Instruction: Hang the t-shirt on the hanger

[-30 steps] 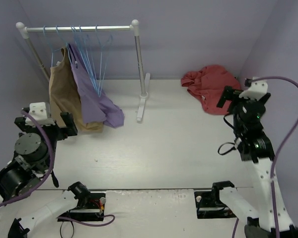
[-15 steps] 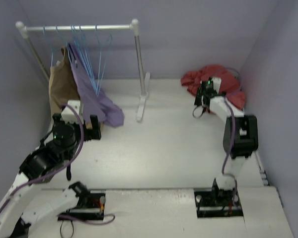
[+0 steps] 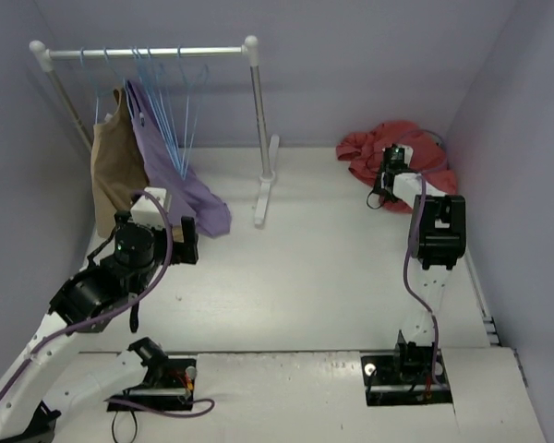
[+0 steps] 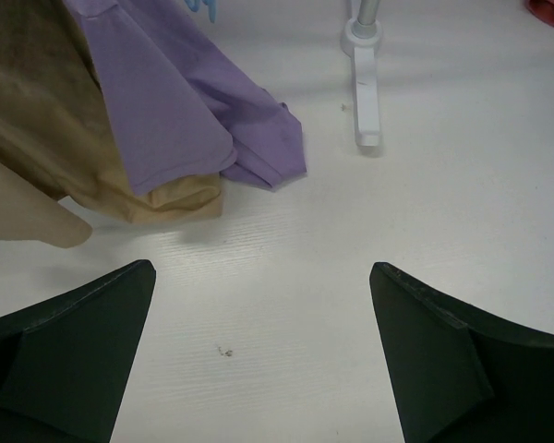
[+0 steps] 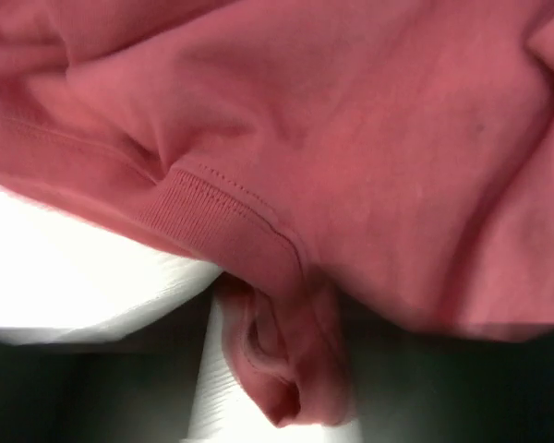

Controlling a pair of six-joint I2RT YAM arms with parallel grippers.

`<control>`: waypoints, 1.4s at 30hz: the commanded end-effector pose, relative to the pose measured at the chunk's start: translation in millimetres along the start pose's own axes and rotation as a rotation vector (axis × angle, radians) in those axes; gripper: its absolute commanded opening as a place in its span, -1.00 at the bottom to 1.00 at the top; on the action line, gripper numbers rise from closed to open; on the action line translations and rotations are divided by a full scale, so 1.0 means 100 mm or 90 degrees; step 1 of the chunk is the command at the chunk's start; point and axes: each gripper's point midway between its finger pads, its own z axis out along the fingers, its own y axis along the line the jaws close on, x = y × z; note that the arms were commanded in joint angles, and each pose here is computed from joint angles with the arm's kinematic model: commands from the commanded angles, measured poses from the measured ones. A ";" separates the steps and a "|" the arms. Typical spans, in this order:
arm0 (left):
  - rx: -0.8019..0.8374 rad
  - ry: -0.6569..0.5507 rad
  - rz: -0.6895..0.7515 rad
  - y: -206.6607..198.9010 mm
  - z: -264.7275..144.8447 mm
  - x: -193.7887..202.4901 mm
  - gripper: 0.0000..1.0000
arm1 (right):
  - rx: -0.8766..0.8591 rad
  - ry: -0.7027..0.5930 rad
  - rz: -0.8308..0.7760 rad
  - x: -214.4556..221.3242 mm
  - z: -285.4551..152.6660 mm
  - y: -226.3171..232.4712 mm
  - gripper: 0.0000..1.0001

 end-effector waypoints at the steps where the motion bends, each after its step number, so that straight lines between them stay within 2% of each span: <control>1: 0.019 -0.001 -0.005 -0.12 0.08 -0.09 0.95 | -0.084 0.059 -0.003 0.27 -0.10 0.07 -0.84; 2: 0.029 0.004 -0.004 -0.16 0.10 -0.09 0.95 | -0.124 0.074 0.003 0.35 -0.19 0.16 -1.00; 6: 0.051 0.029 -0.009 -0.31 0.21 -0.05 0.95 | -0.201 0.078 -0.004 0.50 -0.71 0.56 -1.00; 8: 0.074 0.030 -0.024 -0.43 0.28 -0.07 0.95 | -0.219 0.073 -0.077 0.83 -1.12 0.96 -1.00; 12: 0.113 0.041 -0.053 -0.65 0.46 0.03 0.95 | -0.274 0.088 -0.130 1.40 -1.71 1.38 -1.00; 14: 0.123 0.054 -0.062 -0.74 0.57 0.15 0.95 | -0.295 0.087 -0.148 1.62 -1.97 1.46 -1.00; 15: 0.123 0.064 -0.069 -0.78 0.66 0.24 0.95 | -0.299 0.106 -0.170 1.87 -2.06 1.47 -1.00; 17: 0.122 0.083 -0.073 -0.83 0.78 0.40 0.95 | -0.311 0.088 -0.178 1.99 -2.22 1.47 -1.00; 23: 0.108 0.144 -0.088 -0.94 1.08 0.85 0.95 | -0.313 0.122 -0.190 2.48 -2.36 1.23 -1.00; 26: 0.124 0.168 -0.110 -1.11 1.30 1.02 0.95 | -0.313 0.138 -0.184 2.74 -2.42 1.08 -1.00; 33: 0.178 0.177 -0.165 -1.67 1.85 0.94 0.94 | -0.318 0.110 -0.158 2.75 -2.48 1.00 -1.00; 36: 0.201 0.167 -0.194 -1.91 2.07 0.77 0.94 | -0.320 0.101 -0.152 2.72 -2.50 0.99 -1.00; 42: 0.189 0.218 -0.216 -2.13 2.44 1.04 0.93 | -0.319 0.092 -0.144 2.71 -2.50 0.97 -1.00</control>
